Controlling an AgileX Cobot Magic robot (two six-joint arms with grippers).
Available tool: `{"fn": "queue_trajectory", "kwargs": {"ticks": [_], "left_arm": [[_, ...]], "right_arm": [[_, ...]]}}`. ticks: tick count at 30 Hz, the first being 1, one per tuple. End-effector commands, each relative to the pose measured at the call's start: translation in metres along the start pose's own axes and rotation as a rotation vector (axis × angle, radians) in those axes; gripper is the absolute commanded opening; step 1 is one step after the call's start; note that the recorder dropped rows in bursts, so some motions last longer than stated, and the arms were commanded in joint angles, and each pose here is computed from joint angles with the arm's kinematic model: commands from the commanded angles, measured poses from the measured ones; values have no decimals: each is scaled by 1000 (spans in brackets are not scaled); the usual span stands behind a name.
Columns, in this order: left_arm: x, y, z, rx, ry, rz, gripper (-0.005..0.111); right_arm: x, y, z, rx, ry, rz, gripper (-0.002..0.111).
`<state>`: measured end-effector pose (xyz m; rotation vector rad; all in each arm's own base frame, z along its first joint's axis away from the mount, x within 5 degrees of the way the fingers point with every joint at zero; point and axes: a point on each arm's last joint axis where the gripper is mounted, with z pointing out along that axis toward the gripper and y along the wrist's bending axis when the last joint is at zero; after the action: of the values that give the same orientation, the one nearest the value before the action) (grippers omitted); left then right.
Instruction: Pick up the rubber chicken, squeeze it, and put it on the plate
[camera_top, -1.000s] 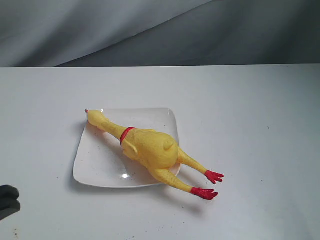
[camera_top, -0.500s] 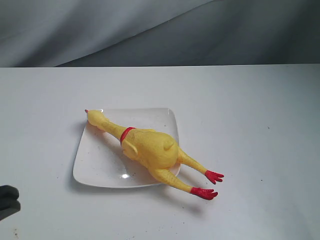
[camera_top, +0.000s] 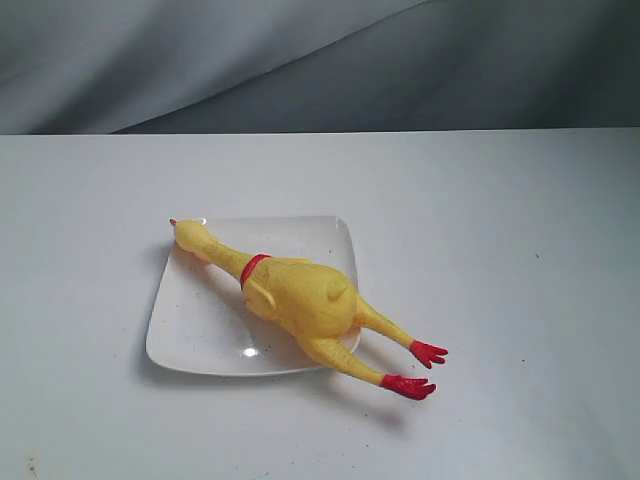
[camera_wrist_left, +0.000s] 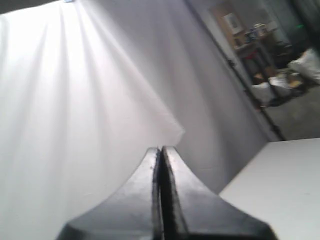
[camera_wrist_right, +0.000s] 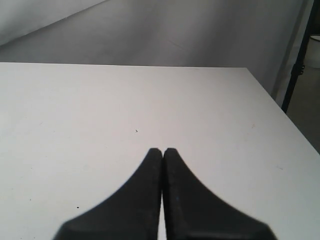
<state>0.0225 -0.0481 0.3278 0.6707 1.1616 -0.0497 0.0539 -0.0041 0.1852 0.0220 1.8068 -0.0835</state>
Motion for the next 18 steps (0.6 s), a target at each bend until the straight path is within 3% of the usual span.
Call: {"fn": "queue_trajectory", "kwargs": {"ticks": [1,6,11,18], "left_arm": [[-4,11,-10,-256,7,63,0],[-7,22,-21,-458,5,83,0],[-7,33,-27,-602,-19,0,0],[-6,41,-33,-706,-25,-54,0]], "right_arm": [[1,0,0,7,2,3,0],[1,0,0,7,2,3,0],[1,0,0,7,2,3,0],[1,0,0,7,2,3,0]]}}
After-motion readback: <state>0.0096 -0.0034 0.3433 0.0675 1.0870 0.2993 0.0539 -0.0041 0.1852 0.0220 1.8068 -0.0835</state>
